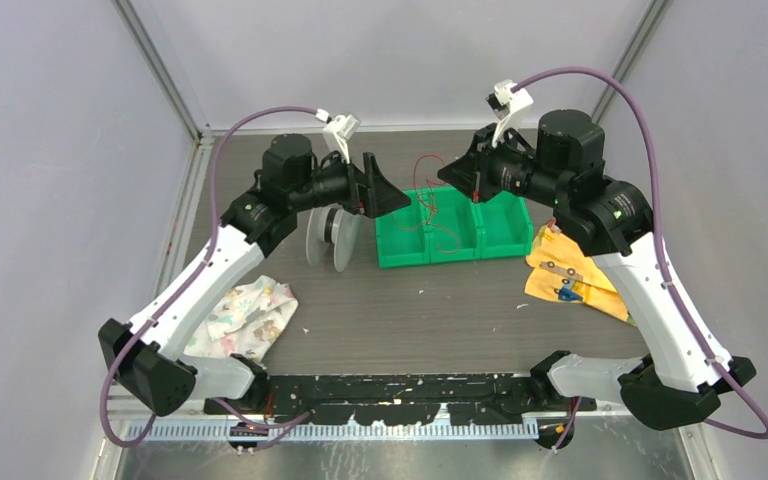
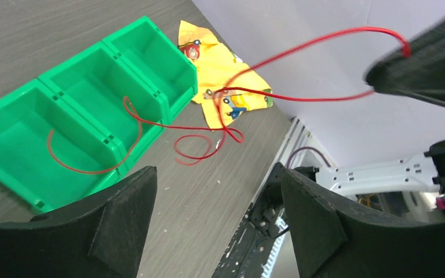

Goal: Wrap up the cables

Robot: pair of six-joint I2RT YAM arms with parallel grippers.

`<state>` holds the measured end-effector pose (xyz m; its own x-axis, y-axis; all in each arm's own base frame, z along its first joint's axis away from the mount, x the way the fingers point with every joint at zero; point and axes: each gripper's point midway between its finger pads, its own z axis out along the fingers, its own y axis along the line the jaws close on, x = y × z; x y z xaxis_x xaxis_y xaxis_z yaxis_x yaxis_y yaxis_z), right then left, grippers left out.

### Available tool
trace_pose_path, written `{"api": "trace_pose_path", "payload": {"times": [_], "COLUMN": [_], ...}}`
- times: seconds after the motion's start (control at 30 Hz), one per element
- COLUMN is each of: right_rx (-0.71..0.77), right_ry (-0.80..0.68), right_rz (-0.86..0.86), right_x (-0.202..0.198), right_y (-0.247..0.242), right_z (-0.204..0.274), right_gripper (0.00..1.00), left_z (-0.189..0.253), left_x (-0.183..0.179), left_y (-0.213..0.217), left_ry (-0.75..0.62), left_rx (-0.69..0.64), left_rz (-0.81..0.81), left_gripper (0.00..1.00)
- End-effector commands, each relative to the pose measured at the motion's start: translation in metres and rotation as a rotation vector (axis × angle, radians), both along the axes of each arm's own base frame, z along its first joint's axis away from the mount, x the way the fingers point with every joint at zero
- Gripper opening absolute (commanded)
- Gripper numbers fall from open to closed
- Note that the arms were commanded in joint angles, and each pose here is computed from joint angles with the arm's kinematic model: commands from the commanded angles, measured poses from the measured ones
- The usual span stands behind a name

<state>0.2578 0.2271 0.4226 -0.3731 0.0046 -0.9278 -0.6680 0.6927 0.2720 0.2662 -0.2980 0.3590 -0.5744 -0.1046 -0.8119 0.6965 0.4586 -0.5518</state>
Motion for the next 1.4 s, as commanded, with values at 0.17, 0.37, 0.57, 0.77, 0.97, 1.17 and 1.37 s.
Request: {"api": "trace_pose_path", "payload": {"times": [0.17, 0.37, 0.57, 0.77, 0.97, 1.17, 1.37], "right_rx": [0.08, 0.081, 0.076, 0.004, -0.046, -0.143, -0.158], "right_ry": [-0.064, -0.05, -0.041, -0.06, -0.047, 0.093, 0.186], "right_rz": [0.031, 0.032, 0.02, -0.194, -0.499, -0.71, -0.607], "right_x": [-0.009, -0.011, -0.009, 0.013, 0.053, 0.105, 0.099], "right_y": [0.003, 0.003, 0.001, -0.031, -0.074, -0.102, -0.083], "right_z": [0.028, 0.024, 0.019, 0.008, -0.017, -0.066, -0.091], "right_gripper": [0.01, 0.01, 0.01, 0.0, 0.01, 0.56, 0.75], "left_z": [0.008, 0.008, 0.007, 0.003, -0.002, 0.03, 0.064], "left_x": [0.025, 0.032, 0.033, 0.03, 0.017, 0.007, 0.017], "left_y": [-0.032, -0.042, -0.052, -0.046, -0.032, -0.038, -0.037], "left_ry": [0.08, 0.11, 0.139, 0.135, 0.123, 0.142, 0.325], "left_rx": [-0.19, -0.255, -0.282, -0.193, -0.071, -0.166, -0.291], "left_rz": [-0.002, -0.016, -0.059, -0.056, -0.052, -0.111, -0.134], "left_gripper": [0.73, 0.68, 0.48, 0.01, 0.01, 0.01, 0.01]}}
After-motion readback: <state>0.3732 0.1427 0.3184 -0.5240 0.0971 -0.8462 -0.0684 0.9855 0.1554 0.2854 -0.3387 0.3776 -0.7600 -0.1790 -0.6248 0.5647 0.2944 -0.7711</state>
